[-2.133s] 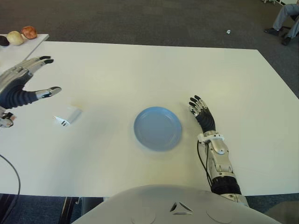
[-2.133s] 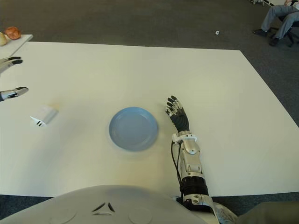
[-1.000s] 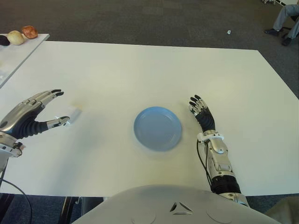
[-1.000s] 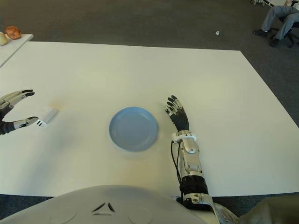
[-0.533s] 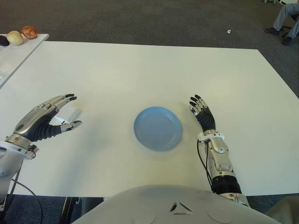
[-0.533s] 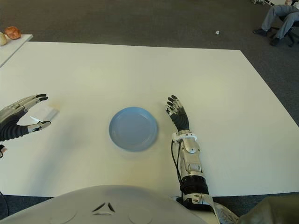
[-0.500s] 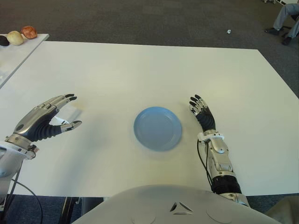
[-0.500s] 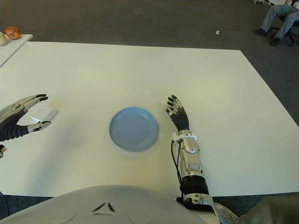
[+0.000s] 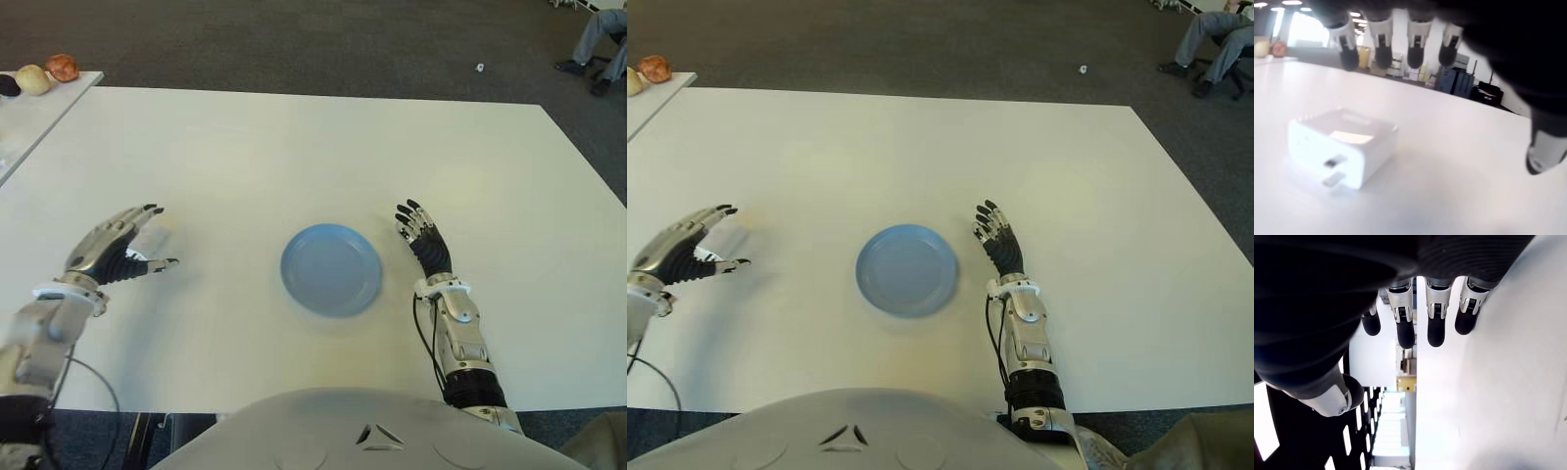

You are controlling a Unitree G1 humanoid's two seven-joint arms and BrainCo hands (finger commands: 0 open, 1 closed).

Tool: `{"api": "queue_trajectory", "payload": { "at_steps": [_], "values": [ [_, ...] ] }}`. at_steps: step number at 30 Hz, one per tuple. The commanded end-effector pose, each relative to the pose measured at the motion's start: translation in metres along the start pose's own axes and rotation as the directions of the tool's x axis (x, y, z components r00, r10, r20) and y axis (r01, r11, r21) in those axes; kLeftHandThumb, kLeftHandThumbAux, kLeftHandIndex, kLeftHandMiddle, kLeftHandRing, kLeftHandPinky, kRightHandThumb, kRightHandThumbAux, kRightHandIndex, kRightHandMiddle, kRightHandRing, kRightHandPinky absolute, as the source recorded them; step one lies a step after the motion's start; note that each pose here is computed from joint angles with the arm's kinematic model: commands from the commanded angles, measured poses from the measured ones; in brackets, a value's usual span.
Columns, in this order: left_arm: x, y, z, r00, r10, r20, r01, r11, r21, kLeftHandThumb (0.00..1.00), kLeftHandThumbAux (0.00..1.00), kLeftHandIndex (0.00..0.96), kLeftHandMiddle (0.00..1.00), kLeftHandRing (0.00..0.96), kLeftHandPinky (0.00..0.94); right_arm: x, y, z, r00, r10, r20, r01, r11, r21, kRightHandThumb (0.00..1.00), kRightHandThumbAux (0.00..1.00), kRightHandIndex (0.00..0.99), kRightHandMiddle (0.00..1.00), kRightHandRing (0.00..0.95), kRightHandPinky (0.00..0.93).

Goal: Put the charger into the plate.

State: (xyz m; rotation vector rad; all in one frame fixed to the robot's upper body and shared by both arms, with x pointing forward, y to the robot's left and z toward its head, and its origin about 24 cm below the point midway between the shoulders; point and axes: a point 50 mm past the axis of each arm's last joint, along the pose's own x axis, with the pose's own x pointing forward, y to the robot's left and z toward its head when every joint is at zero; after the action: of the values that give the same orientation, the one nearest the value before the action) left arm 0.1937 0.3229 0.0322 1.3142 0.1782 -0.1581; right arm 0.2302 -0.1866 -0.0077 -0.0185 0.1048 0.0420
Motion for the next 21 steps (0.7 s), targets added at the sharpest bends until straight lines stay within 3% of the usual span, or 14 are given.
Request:
{"api": "queue_trajectory", "payload": {
  "at_steps": [1, 11, 21],
  "values": [
    [0.0052, -0.0091, -0.0049, 1.0, -0.006, -0.026, 0.006, 1.0, -0.003, 0.128, 0.584, 0.0, 0.016, 0.031, 0.062, -0.0021, -0.0028, 0.0001, 1.0, -0.004, 0.001, 0.004, 1.0, 0.01, 0.0, 0.619, 0.018, 0.154, 0.115, 0.04],
    [-0.0019, -0.0158, -0.0097, 0.992, -0.056, -0.116, 0.037, 0.987, -0.156, 0.072, 0.577, 0.0, 0.0, 0.005, 0.036, -0.0053, -0.0069, 0.0028, 1.0, -0.01, 0.005, 0.01, 1.0, 0.005, 0.0, 0.62, 0.015, 0.149, 0.112, 0.04],
    [-0.0037, -0.0163, -0.0108, 0.985, -0.075, -0.157, 0.04, 0.975, -0.219, 0.079, 0.538, 0.0, 0.0, 0.0, 0.027, -0.007, -0.01, 0.0044, 1.0, -0.016, 0.002, 0.016, 1.0, 0.007, 0.0, 0.62, 0.013, 0.153, 0.116, 0.045]
  ]
}}
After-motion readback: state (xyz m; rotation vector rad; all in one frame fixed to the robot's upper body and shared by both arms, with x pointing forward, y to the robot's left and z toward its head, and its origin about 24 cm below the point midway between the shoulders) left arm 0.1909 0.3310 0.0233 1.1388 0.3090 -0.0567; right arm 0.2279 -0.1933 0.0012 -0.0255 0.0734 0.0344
